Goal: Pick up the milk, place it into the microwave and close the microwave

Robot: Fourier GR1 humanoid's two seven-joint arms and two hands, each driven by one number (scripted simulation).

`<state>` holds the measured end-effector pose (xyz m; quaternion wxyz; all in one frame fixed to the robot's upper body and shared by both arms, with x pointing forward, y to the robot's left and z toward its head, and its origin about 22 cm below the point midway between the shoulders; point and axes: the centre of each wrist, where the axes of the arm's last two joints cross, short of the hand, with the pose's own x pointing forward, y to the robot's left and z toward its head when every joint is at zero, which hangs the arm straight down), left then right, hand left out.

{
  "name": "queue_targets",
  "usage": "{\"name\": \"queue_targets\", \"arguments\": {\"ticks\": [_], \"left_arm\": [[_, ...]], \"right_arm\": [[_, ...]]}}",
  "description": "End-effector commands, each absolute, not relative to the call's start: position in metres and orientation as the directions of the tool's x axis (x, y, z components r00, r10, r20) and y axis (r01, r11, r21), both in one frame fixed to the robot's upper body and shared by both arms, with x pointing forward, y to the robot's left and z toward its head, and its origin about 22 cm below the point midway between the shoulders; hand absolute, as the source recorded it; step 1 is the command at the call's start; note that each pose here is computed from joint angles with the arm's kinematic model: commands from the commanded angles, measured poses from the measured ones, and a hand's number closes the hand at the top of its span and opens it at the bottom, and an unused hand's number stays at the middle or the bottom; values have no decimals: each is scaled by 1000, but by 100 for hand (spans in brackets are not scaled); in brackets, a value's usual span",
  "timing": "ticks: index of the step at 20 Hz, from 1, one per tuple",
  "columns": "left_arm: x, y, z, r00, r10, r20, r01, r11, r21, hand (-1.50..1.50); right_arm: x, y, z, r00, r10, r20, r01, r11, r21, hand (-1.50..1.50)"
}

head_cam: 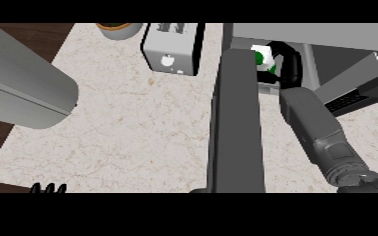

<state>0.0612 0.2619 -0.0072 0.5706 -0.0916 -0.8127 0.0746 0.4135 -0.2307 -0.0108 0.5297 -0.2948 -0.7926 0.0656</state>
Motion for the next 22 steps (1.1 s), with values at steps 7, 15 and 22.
{"name": "queue_targets", "arguments": {"ticks": [7,15,22], "left_arm": [[70,263,-10,-327,234,915,86,972,-218,-150],[73,265,-13,-314,242,918,95,970,-224,-150],[80,265,-10,-332,232,914,121,972,-202,-150]], "right_arm": [[426,-233,12,-255,681,687,597,670,-442,150],[427,-230,11,-207,716,666,645,612,-458,150],[377,-293,-48,301,817,492,639,210,-740,-150]]}}
